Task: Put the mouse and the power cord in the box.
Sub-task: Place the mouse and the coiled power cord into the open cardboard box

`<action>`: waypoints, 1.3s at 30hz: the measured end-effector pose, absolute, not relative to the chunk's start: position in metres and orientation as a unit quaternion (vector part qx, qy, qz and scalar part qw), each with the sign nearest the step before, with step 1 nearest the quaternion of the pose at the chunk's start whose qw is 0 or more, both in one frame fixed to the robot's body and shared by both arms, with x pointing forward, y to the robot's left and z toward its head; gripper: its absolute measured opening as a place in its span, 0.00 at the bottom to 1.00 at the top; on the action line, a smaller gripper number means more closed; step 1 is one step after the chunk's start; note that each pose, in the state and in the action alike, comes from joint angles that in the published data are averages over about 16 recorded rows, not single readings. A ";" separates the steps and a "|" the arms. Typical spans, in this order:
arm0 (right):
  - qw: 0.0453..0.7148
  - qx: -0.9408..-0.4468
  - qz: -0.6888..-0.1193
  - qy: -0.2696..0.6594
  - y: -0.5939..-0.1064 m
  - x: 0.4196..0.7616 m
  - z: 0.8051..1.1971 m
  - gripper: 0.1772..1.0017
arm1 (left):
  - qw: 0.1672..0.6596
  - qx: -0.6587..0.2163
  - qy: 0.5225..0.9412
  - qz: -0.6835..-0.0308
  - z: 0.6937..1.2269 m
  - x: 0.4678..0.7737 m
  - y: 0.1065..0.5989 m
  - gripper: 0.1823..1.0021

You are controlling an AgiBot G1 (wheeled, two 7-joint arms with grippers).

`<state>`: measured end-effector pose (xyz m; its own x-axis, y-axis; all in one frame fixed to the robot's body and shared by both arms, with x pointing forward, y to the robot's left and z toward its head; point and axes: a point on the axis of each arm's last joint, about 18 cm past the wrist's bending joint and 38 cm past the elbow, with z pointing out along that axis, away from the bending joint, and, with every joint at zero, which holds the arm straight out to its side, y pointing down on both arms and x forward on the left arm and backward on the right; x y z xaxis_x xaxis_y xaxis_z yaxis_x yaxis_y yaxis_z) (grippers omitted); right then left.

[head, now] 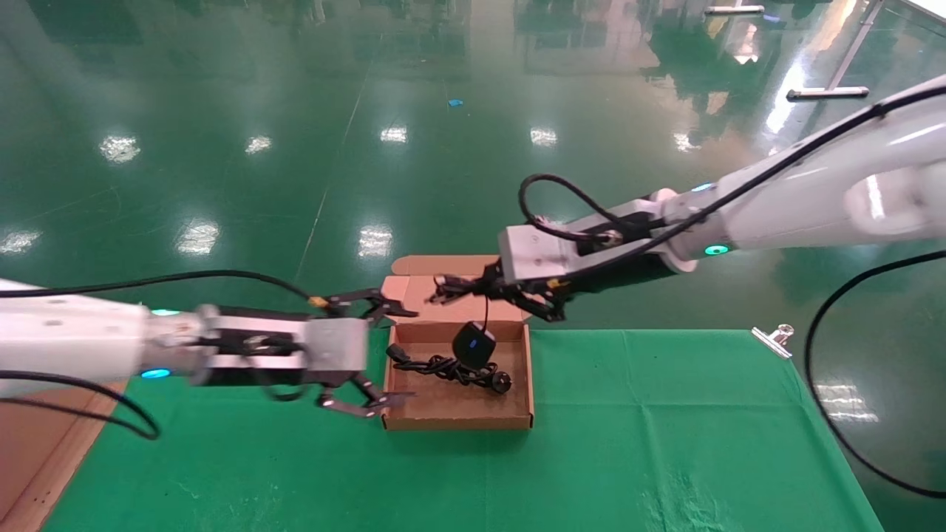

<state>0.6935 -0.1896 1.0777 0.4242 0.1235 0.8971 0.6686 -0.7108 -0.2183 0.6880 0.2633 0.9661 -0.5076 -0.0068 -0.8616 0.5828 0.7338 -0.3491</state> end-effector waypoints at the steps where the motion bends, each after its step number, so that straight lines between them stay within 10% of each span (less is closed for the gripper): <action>1: 0.285 -0.791 -0.480 -0.249 -0.187 0.697 1.076 0.06 | 0.462 0.181 0.805 -0.325 0.967 0.684 0.269 0.82; 39: 0.235 -0.796 -0.512 -0.223 -0.149 0.742 0.972 0.08 | 0.474 0.117 0.795 -0.361 0.929 0.686 0.333 1.00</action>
<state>0.7423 -0.1486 0.9717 0.3763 0.1150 0.9193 0.5953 -0.7904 -0.1448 0.6860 0.3331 0.9287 -0.5235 -0.1551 -0.8378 0.5286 0.7120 -0.4622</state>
